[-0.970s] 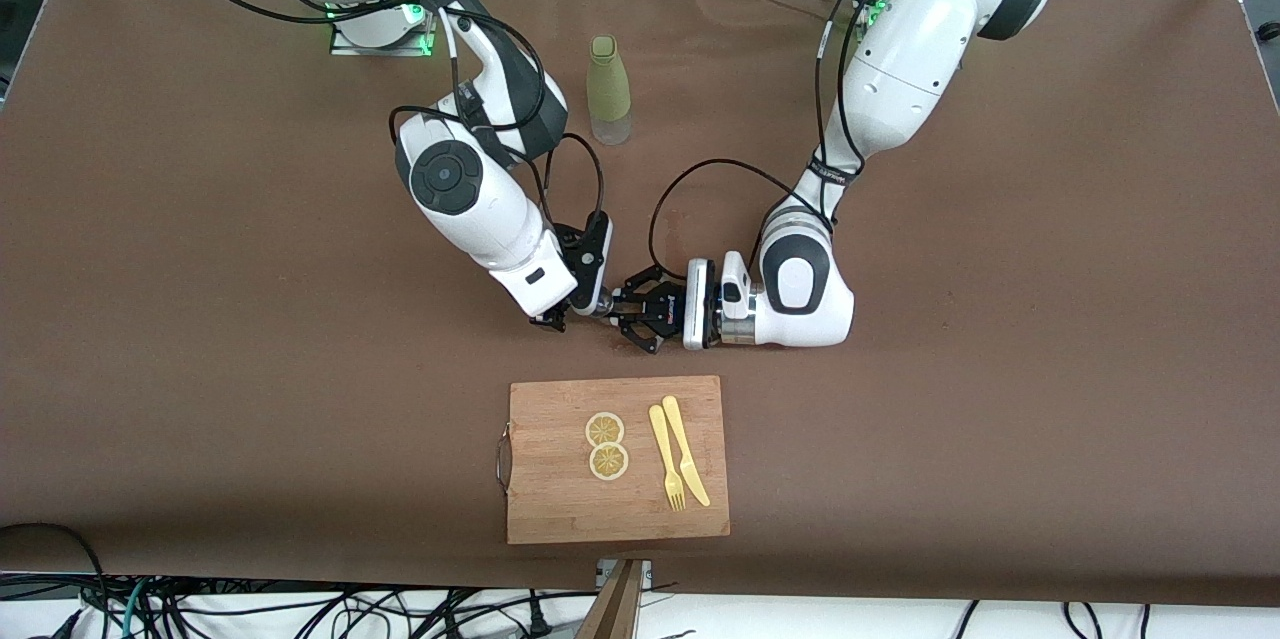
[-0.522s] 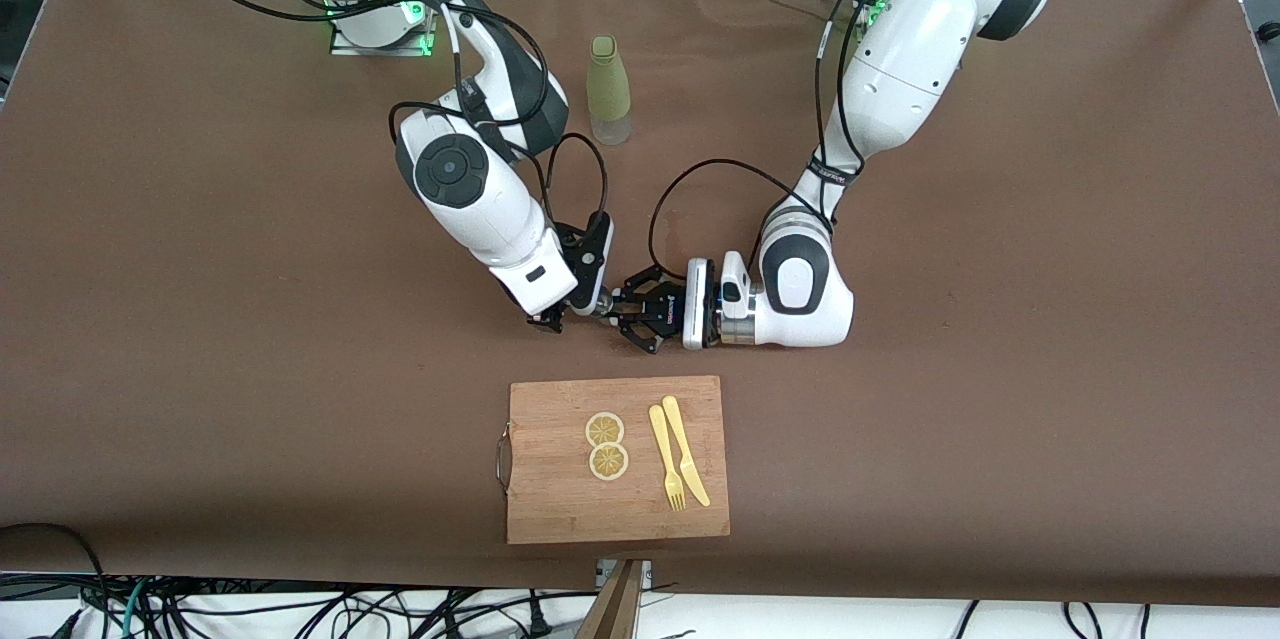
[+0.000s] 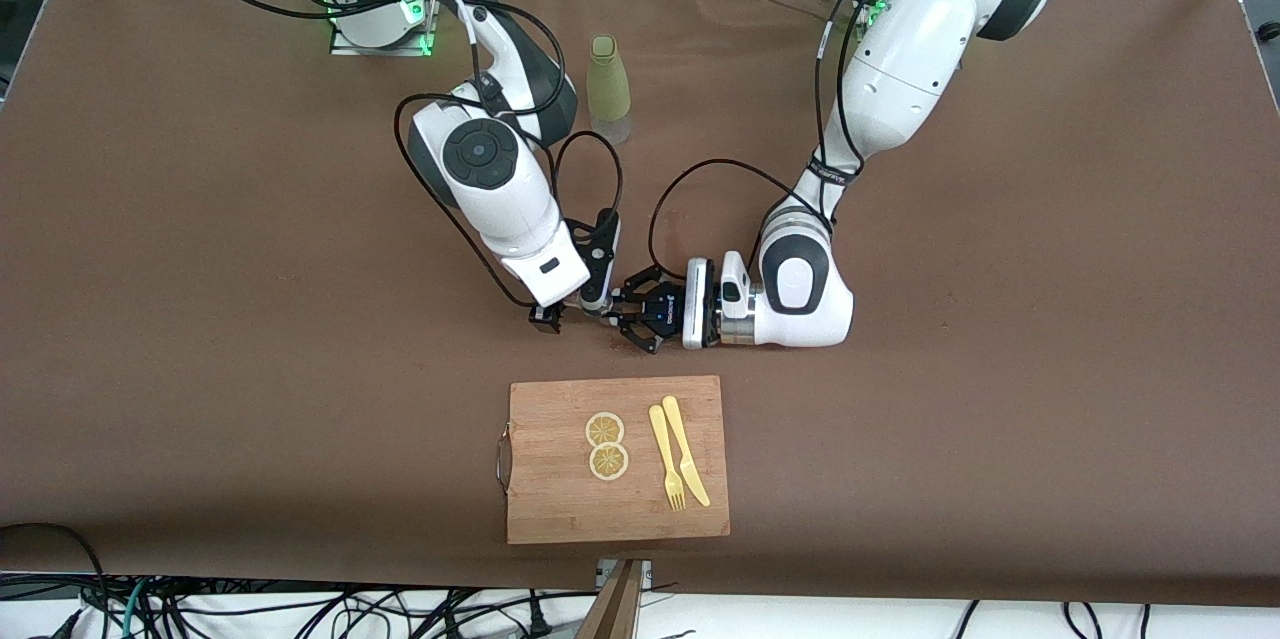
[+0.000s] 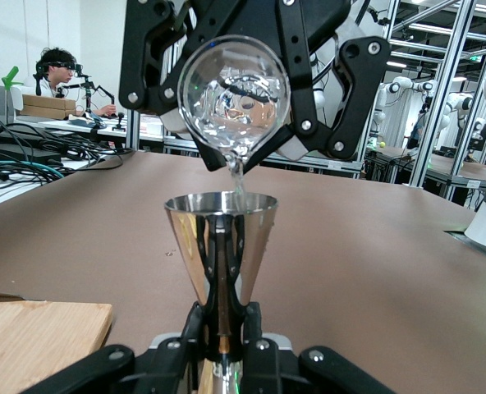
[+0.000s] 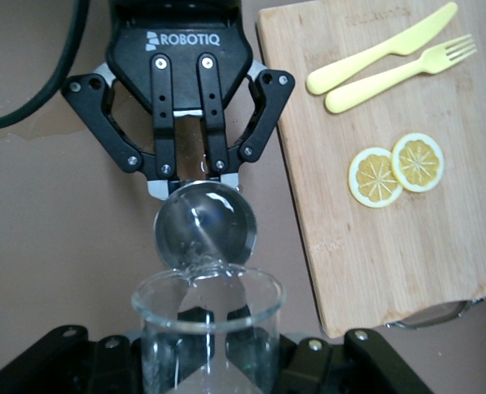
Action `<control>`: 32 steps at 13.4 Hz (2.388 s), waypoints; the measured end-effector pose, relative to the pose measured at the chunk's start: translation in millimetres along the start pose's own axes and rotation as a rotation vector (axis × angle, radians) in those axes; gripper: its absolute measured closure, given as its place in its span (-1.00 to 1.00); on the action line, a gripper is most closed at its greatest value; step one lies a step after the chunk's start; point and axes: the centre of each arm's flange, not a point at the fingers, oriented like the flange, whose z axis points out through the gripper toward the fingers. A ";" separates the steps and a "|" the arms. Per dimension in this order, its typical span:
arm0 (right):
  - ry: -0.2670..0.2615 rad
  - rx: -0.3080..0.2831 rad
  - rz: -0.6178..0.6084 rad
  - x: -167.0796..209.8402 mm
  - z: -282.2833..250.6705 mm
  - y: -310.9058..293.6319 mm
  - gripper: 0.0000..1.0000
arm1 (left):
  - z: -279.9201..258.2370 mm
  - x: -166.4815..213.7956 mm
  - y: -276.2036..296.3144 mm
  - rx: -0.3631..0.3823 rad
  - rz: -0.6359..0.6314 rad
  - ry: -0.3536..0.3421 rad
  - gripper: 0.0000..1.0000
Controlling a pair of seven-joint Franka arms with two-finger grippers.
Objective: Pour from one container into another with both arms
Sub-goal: 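Tilt the glass cup with the right gripper, pouring into the jigger, then lower the glass cup with the right gripper while the left gripper lowers the jigger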
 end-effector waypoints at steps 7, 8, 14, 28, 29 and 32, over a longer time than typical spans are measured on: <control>0.001 -0.006 0.018 3.3 -3.1 -2.6 0.75 | -0.8 -0.2 -0.6 0.001 0.005 -0.001 0.58; 0.006 -0.001 0.027 2.8 -4.0 -2.0 0.75 | -0.9 -0.2 -0.6 0.001 0.006 -0.001 0.58; 0.085 0.036 0.120 -5.8 -27.1 10.5 0.75 | -0.8 0.3 -0.8 0.001 0.013 -0.001 0.58; 0.443 0.223 0.068 -150.2 -38.3 108.0 0.75 | -204.3 -52.2 -50.2 0.067 0.162 0.104 0.58; 0.469 0.241 0.051 -171.8 -34.4 115.5 0.75 | -239.0 -58.9 -52.6 0.065 0.171 0.098 0.58; 0.561 0.264 0.019 -247.8 -14.9 139.1 0.75 | -345.9 -78.0 -47.4 0.045 0.184 0.069 0.58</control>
